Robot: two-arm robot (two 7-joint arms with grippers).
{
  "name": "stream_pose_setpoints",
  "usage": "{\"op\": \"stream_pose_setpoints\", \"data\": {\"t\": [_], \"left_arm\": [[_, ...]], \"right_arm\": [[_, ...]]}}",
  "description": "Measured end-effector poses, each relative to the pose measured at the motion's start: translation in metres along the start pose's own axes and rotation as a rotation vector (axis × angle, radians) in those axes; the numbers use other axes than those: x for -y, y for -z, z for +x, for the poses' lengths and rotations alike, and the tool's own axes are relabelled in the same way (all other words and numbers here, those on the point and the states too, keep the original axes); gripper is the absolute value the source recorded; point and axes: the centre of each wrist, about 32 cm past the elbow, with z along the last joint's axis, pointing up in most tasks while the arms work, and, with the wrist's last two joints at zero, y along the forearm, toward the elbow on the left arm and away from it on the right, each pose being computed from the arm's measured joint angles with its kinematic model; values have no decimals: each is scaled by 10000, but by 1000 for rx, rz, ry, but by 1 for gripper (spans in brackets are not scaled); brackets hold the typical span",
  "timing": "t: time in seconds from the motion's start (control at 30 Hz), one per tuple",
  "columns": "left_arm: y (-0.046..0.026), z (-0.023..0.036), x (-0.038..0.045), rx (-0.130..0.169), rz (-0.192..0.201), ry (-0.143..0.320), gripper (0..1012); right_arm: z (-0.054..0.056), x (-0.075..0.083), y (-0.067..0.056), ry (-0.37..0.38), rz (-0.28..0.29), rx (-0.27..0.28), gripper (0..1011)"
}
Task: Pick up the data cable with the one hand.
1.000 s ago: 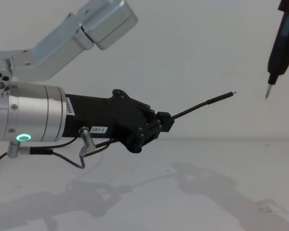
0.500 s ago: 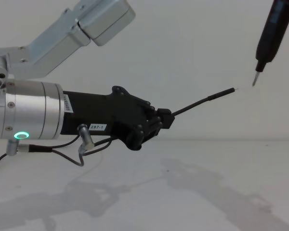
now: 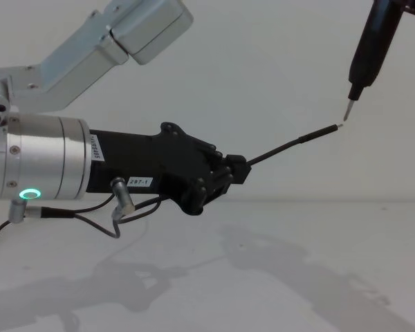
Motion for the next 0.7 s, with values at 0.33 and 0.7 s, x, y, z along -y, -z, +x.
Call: {"op": "stream_pose_setpoints", "data": {"t": [0.33, 0.7], "left_arm": [[-2, 0, -2, 1, -1, 0, 48], [-2, 0, -2, 1, -2, 0, 48]], "right_arm": [[-12, -29, 17, -15, -9, -11, 268], [-15, -49, 38, -20, -20, -11, 268]]}}
